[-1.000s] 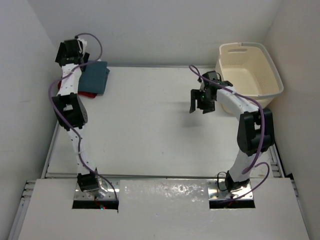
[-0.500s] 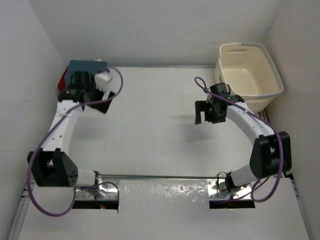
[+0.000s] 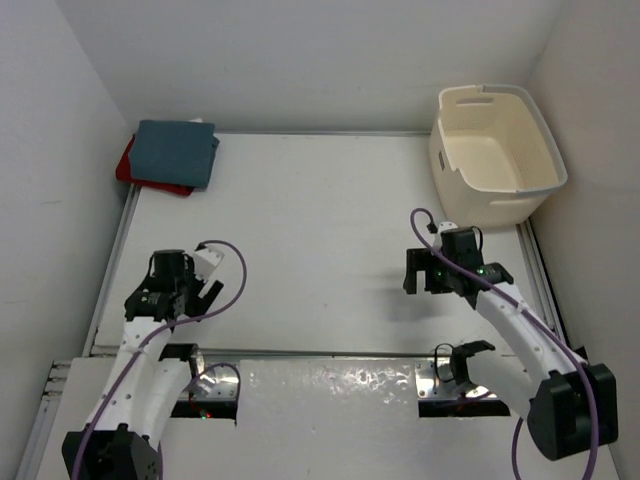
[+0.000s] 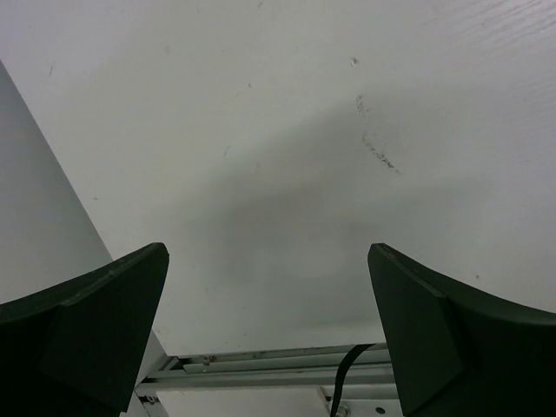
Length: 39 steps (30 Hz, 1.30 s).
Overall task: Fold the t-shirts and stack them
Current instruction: Put the neatly folded tshirt into the corner of the board with the left arm
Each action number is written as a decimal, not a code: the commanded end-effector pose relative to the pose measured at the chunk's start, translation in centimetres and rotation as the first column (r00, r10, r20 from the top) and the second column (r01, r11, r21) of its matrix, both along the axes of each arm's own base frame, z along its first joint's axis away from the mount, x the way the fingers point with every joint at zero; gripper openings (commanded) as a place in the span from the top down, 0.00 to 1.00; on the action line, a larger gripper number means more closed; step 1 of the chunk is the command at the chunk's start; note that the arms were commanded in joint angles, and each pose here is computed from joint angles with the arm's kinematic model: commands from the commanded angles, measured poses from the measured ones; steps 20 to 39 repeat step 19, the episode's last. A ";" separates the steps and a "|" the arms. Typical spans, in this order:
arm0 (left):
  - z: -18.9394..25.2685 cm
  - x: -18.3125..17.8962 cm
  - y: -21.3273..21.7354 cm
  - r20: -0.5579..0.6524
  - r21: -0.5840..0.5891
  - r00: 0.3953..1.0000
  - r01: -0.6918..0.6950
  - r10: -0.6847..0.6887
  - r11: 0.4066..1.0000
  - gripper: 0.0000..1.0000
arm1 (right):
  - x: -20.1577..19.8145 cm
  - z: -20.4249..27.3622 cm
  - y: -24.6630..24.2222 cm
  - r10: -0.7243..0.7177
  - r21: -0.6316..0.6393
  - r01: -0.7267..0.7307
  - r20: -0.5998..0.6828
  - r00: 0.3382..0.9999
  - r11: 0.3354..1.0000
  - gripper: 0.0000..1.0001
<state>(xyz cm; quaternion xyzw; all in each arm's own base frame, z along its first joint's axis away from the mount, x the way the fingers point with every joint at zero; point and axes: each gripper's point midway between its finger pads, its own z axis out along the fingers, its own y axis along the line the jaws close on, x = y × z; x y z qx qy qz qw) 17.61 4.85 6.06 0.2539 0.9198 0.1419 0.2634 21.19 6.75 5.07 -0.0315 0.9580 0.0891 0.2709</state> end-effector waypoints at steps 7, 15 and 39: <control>0.8 1.7 0.7 0.084 0.033 0.996 -0.014 0.011 0.999 0.00 | 1.8 1.8 -1.2 -0.078 -0.014 0.081 0.161 0.984 0.997 0.01; 1.4 1.9 0.3 0.118 0.026 0.993 0.019 -0.022 0.999 0.00 | 1.5 1.9 -1.3 -0.073 -0.022 0.078 0.164 0.984 0.997 0.01; 1.5 1.9 0.3 0.122 0.026 0.992 0.016 -0.019 1.000 0.00 | 2.2 2.3 -0.7 -0.058 0.014 0.056 0.225 0.973 0.998 0.01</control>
